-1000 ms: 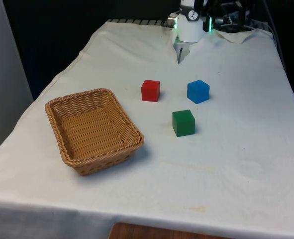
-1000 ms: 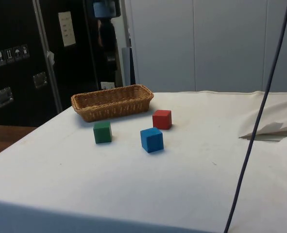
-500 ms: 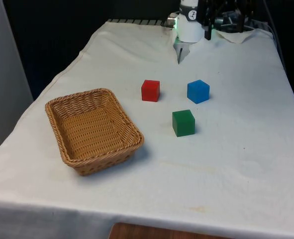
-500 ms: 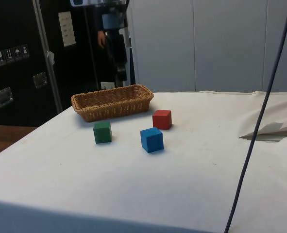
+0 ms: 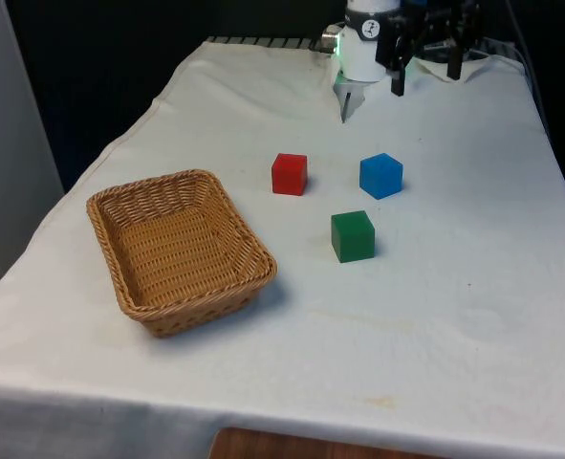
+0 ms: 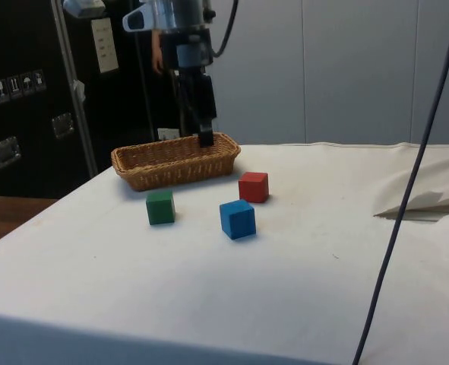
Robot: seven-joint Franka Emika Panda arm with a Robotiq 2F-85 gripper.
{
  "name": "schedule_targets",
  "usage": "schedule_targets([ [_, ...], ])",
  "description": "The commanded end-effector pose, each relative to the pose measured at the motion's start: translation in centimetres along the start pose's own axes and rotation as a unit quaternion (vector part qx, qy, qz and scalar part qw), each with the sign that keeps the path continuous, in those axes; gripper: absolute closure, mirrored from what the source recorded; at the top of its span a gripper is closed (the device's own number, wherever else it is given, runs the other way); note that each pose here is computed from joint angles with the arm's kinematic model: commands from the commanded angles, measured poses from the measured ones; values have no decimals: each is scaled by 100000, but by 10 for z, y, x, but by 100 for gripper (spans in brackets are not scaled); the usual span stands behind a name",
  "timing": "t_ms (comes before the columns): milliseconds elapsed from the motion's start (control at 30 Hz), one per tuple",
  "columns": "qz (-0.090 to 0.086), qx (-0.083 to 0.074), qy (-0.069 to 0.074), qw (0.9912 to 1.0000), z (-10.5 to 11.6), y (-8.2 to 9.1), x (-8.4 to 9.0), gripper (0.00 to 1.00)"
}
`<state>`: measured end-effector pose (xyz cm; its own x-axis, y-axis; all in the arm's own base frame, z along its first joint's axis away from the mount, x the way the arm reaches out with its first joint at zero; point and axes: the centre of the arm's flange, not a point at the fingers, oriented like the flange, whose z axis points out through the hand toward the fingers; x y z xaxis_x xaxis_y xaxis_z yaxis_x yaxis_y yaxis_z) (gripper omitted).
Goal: Pick up the blue cube and place it into the basket.
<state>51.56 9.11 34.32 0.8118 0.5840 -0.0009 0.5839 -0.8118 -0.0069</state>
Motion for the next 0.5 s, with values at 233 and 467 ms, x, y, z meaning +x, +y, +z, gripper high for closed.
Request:
schedule_targets([
  [233, -1535, -173, 411, 99987, 19, -4, -23, 0],
  [467, -1420, -208, 796, 99987, 33, -2, -42, 0],
])
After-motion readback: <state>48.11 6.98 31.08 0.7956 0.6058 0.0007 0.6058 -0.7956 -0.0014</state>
